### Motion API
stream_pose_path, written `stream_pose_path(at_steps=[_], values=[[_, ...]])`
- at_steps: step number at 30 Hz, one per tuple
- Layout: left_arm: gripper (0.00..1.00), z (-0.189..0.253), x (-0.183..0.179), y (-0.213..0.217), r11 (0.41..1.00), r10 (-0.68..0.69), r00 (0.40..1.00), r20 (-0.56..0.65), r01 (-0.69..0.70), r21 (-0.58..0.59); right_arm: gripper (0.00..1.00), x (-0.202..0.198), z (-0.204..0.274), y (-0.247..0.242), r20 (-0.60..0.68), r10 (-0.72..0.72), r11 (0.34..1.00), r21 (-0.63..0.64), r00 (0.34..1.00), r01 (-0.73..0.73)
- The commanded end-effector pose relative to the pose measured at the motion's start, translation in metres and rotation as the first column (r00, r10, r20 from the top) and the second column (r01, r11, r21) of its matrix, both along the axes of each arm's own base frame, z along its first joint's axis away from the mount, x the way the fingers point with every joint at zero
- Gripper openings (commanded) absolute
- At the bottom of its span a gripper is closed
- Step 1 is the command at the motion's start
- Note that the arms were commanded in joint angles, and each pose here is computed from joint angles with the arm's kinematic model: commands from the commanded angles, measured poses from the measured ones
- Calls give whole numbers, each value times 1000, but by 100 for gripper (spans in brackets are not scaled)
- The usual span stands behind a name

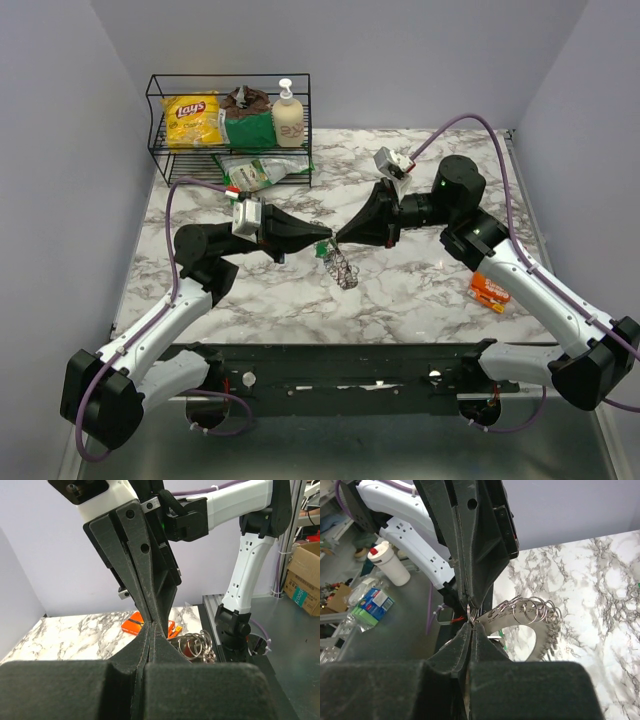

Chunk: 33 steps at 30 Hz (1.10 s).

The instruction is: Put the keys on the keyring

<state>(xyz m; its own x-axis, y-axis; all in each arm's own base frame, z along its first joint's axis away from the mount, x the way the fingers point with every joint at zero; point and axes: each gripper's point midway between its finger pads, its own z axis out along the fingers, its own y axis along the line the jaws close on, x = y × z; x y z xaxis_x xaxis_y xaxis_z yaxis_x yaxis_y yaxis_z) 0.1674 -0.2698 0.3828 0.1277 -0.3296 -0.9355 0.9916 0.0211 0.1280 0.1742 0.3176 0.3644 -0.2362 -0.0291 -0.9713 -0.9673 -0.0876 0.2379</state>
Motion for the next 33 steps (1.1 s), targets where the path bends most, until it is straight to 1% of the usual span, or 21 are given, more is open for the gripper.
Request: stream_pose_path(at_steps=[1, 2, 10, 11, 13, 14, 16, 17, 18, 19, 21, 22, 25, 26, 27, 28, 29, 30, 31, 32, 33], values=[[0, 20, -9, 3, 999, -13, 998, 64, 15, -31, 2, 1, 12, 3, 31, 1, 1000, 23, 1000, -2], [0, 19, -10, 2, 1000, -19, 998, 61, 21, -23, 1, 1, 12, 3, 31, 1, 1000, 22, 1000, -2], [0, 10, -13, 0, 998, -54, 998, 42, 53, 37, 1, 3, 12, 2, 47, -20, 1000, 22, 999, 19], [0, 5, -11, -1, 997, -52, 998, 20, 50, 56, 1, 3, 12, 2, 47, -22, 1000, 22, 999, 21], [0, 6, -10, 0, 997, -39, 998, 57, 34, 75, 1, 3, 12, 1, 49, -27, 999, 21, 998, 26], [2, -4, -8, -1, 993, -34, 999, 10, 32, 115, 1, 4, 11, 1, 50, -30, 999, 19, 998, 29], [9, -1, -8, 0, 990, -21, 999, 36, 16, 139, 1, 4, 12, 1, 56, -31, 999, 19, 998, 30], [12, -10, -5, 0, 984, -8, 1000, 30, 3, 178, 1, 4, 12, 1, 56, -34, 999, 18, 998, 33], [15, -5, -6, 1, 983, -5, 999, 48, -4, 184, 1, 4, 12, 1, 60, -33, 999, 17, 998, 32], [20, -5, -6, 2, 980, -4, 999, 50, -6, 197, 1, 4, 11, 1, 59, -33, 999, 15, 998, 32], [27, -7, -5, 3, 972, 1, 999, 46, -12, 236, 1, 4, 11, 0, 67, -34, 999, 14, 997, 33], [34, -7, -5, 3, 969, 4, 999, 46, -16, 247, 1, 4, 11, 0, 70, -37, 999, 14, 997, 36], [44, -7, -4, 5, 957, 6, 999, 45, -19, 291, 1, 6, 11, 0, 81, -44, 999, 12, 996, 44], [47, -11, -5, 5, 949, 5, 1000, 10, -8, 314, 1, 6, 5, -1, 59, -45, 999, -8, 997, 45], [49, -4, -4, 5, 948, 6, 999, 41, -19, 317, 1, 6, 4, -1, 65, -46, 999, -11, 997, 46], [51, -4, -3, 6, 943, 10, 999, 39, -22, 331, 1, 7, 2, -1, 61, -50, 999, -18, 997, 51], [51, -13, -4, 8, 928, 10, 1000, -4, -8, 372, 1, 7, 1, -1, 61, -52, 998, -24, 997, 54], [51, -8, 0, 7, 922, 19, 1000, -2, -17, 387, 1, 7, 0, -2, 65, -55, 998, -26, 996, 57], [51, -10, 3, 8, 912, 20, 999, 35, -33, 408, 1, 7, -1, -2, 65, -56, 998, -30, 996, 58], [51, -22, 1, 11, 891, 22, 999, -26, -8, 453, 1, 8, -3, -2, 63, -57, 998, -35, 996, 59], [51, -23, 5, 10, 882, 29, 999, -28, -13, 470, 1, 8, -6, -2, 64, -58, 997, -39, 996, 60]])
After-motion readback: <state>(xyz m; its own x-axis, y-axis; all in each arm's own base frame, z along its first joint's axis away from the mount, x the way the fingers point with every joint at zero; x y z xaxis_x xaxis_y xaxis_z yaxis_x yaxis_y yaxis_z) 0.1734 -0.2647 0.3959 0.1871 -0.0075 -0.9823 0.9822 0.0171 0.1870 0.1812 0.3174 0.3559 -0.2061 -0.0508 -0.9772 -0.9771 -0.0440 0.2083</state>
